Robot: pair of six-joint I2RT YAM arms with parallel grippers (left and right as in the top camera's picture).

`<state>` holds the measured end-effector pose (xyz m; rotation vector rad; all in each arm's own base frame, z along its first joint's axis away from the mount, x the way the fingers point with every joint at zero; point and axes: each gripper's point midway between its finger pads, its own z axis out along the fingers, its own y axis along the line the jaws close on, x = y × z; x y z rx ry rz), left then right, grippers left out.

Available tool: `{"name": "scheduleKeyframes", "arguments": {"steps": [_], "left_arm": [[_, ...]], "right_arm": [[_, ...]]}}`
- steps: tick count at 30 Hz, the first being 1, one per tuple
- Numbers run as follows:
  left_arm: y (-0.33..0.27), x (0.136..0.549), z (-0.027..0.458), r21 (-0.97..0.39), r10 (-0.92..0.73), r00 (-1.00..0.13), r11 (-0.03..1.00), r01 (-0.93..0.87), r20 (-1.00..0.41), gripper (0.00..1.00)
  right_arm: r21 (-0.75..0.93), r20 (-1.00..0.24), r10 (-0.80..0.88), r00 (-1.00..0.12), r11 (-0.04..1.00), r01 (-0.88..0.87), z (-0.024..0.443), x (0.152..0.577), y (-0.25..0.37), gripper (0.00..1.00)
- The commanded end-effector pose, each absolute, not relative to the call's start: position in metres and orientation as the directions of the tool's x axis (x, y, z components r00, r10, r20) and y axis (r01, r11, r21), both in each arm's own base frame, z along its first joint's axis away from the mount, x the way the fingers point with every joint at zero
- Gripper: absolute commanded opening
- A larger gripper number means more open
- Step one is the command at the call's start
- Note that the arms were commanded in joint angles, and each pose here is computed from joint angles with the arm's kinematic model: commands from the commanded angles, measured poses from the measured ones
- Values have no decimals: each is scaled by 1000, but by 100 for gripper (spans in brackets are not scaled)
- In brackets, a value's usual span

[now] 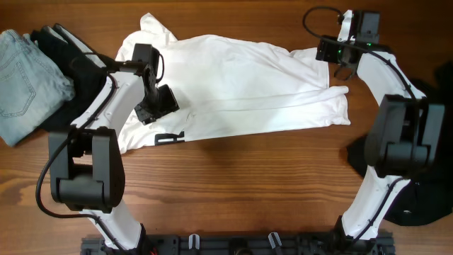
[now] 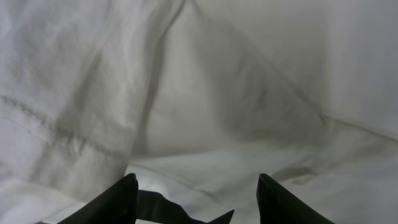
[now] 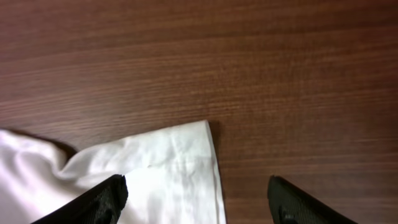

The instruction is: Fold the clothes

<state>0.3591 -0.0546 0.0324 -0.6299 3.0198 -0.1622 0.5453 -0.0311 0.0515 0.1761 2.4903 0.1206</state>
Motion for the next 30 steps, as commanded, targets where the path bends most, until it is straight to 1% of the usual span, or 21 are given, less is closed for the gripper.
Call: {"name": "scheduleKeyframes", "arguments": {"steps": [1,3,4,6,7,8,9,10,12,14,16,17,19,20,21,22,23,24,25,27,30], "left_arm": [[-53,350,25,-93,-389,-921,918,-386,-22,61],[-53,350,25,-92,-389,-921,918,-386,-21,63],[-53,350,25,-93,-389,-921,918,-386,-23,64],[-53,352,22,-99,-392,-919,917,-387,-32,67],[-53,351,19,-99,-392,-919,916,-388,-33,69],[-53,349,18,-96,-392,-919,917,-388,-29,69],[-53,348,15,-96,-392,-919,917,-388,-27,70],[-53,347,13,-96,-392,-919,917,-388,-27,70],[-52,343,8,-94,-392,-920,917,-389,-23,72],[-52,341,6,-92,-392,-920,917,-389,-20,72],[-52,340,4,-91,-392,-920,917,-389,-19,72],[-52,339,4,-89,-392,-920,917,-389,-15,72],[-52,337,3,-86,-392,-920,917,-390,-11,72],[-52,337,2,-86,-392,-920,917,-390,-10,73],[-52,337,2,-86,-392,-920,917,-390,-10,73],[-52,337,2,-86,-392,-920,917,-390,-10,73],[-52,337,2,-86,-392,-920,917,-390,-10,73],[-52,337,2,-86,-392,-920,917,-390,-11,73],[-52,337,2,-86,-392,-920,917,-390,-11,73],[-50,339,2,-84,-393,-919,917,-390,-20,75],[-46,351,10,-86,-371,-926,927,-366,-63,77]], "right_arm": [[185,-576,225,-786,972,143,27,554,-28,77],[235,-561,229,-795,965,112,14,556,-17,75],[261,-551,221,-805,961,85,6,556,-9,72],[259,-534,213,-818,962,81,-10,555,-3,68],[244,-524,210,-825,966,90,-21,553,-3,60],[232,-524,210,-826,968,99,-23,553,-5,45],[198,-531,220,-818,971,132,-23,554,-13,17],[175,-537,254,-804,966,188,-23,555,-23,4],[135,-565,306,-766,951,280,-19,559,-40,4],[126,-602,320,-732,943,309,-5,571,-50,4],[123,-674,309,-671,943,309,31,597,-57,4],[120,-735,303,-607,939,323,65,618,-65,4],[112,-792,296,-534,930,350,100,634,-75,4],[115,-809,294,-509,929,353,112,640,-77,5],[118,-814,293,-501,929,351,117,642,-76,20],[114,-809,293,-510,929,352,115,640,-76,57],[94,-792,283,-541,932,349,108,635,-76,81],[70,-781,263,-566,938,339,104,632,-76,92],[29,-761,226,-608,948,316,98,626,-76,100],[-19,-729,194,-656,953,303,96,615,-77,100],[-83,-637,149,-756,962,259,105,581,-75,100]]}}
